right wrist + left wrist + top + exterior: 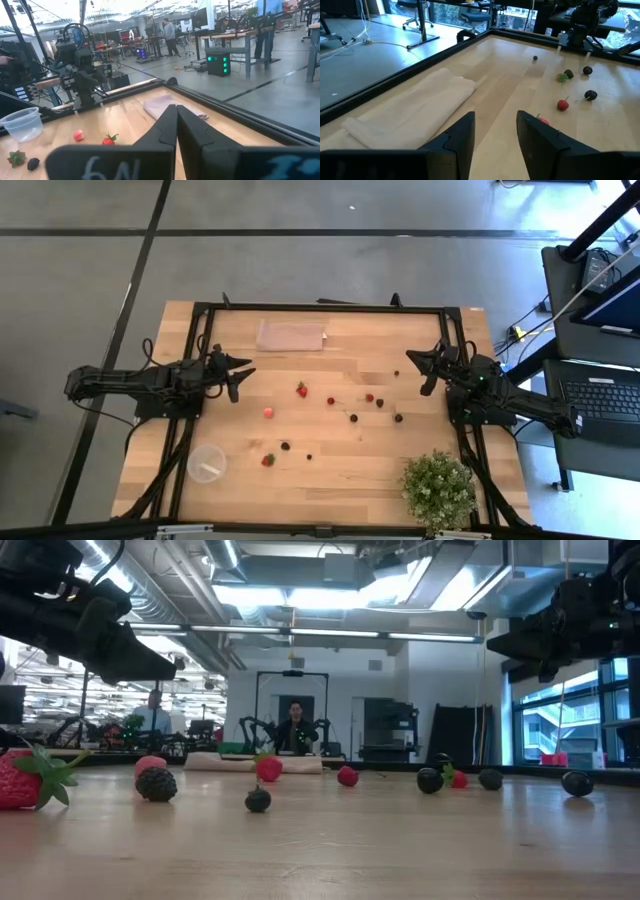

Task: Pick and placing Produce into tupperware
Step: Put the peach into the transparent bin

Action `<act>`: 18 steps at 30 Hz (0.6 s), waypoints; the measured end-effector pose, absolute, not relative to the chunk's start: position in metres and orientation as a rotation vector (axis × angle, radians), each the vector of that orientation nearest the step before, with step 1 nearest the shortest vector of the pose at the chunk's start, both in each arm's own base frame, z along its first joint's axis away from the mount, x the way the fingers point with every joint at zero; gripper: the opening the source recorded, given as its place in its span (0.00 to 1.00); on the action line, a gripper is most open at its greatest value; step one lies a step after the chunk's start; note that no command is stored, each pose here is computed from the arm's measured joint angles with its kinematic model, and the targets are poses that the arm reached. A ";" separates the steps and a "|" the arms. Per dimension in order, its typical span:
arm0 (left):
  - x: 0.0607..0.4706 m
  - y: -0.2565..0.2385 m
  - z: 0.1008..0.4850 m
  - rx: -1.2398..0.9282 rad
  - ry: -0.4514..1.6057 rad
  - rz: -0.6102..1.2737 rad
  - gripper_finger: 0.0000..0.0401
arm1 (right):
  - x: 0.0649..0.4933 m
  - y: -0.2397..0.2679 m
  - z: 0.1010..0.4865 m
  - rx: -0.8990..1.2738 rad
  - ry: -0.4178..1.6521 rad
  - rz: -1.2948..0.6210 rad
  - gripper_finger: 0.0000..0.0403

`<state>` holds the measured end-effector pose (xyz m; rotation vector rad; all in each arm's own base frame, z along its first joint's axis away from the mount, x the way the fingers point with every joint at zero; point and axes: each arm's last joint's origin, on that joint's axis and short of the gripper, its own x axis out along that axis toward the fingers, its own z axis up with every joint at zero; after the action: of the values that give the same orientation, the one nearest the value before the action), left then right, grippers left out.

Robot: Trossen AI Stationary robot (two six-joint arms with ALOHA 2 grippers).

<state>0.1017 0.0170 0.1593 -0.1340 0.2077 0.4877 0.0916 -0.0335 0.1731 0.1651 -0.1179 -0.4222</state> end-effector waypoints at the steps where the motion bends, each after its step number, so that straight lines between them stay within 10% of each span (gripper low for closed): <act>1: 0.102 0.018 0.160 -0.099 0.211 0.503 0.34 | 0.092 -0.033 0.173 0.165 -0.118 -0.422 0.03; 18: 0.104 0.016 0.168 0.017 0.152 0.419 0.40 | 0.092 -0.033 0.173 0.115 -0.108 -0.423 0.03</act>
<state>0.1042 0.0158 0.1683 0.0167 0.1516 0.4190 0.0916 -0.0334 0.1732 0.1154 -0.1077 -0.4232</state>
